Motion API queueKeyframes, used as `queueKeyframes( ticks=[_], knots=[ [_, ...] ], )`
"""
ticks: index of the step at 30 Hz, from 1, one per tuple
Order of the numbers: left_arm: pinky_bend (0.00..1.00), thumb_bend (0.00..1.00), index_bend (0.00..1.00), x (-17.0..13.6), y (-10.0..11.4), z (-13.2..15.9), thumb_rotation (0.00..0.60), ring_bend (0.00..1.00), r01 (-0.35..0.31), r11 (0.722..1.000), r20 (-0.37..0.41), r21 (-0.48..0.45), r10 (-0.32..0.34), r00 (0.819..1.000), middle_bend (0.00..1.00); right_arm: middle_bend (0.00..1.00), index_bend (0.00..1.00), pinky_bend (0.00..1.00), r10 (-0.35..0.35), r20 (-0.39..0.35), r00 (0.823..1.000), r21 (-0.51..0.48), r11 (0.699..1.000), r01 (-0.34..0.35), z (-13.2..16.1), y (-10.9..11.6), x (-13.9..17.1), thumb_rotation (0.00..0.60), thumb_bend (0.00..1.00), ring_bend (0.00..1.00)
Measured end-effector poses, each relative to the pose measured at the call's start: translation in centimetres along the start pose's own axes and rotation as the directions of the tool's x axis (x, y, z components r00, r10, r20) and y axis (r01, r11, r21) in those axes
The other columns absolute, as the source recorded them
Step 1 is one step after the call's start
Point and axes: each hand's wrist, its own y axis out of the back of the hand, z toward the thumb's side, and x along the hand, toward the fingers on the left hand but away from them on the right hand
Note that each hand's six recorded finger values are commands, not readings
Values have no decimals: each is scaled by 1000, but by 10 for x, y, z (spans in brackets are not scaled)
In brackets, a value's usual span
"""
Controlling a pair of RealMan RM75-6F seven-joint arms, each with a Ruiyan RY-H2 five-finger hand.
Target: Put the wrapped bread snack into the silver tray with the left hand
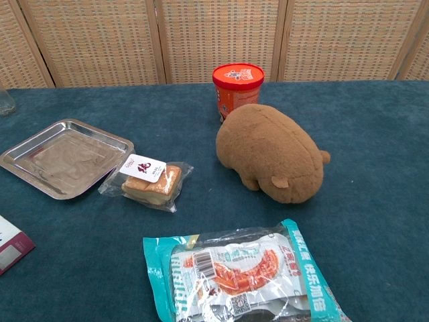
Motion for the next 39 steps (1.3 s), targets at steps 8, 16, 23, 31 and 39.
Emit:
queueKeyframes(
  ticks=[8, 16, 23, 31, 39],
  knots=[
    [0, 207, 120, 1, 3, 4, 600, 0, -3, 1000, -7, 11, 3, 1000, 0, 0, 129, 0, 8, 1, 1000, -4, 1000, -8, -1, -2, 0, 600, 225, 0],
    [0, 205, 120, 4, 2, 19, 600, 0, 16, 1000, 25, 6, -17, 1000, 0, 0, 129, 0, 7, 1, 1000, -22, 1000, -7, -7, -2, 1, 600, 224, 0],
    [0, 203, 107, 19, -3, 39, 600, 0, 67, 998, 80, -16, -66, 995, 0, 0, 129, 0, 10, -5, 1000, -28, 1000, -11, -11, -5, 2, 600, 224, 0],
    [0, 199, 44, 44, -14, 81, 600, 0, 137, 989, 193, -61, -123, 973, 0, 0, 129, 0, 7, -3, 1000, -39, 999, -7, -16, -5, 6, 600, 224, 0],
    [0, 196, 39, 71, -25, 132, 600, 0, 184, 971, 317, -153, -128, 940, 0, 0, 129, 0, 10, -9, 1000, -51, 999, -11, -19, -8, 6, 600, 224, 0]
  ],
)
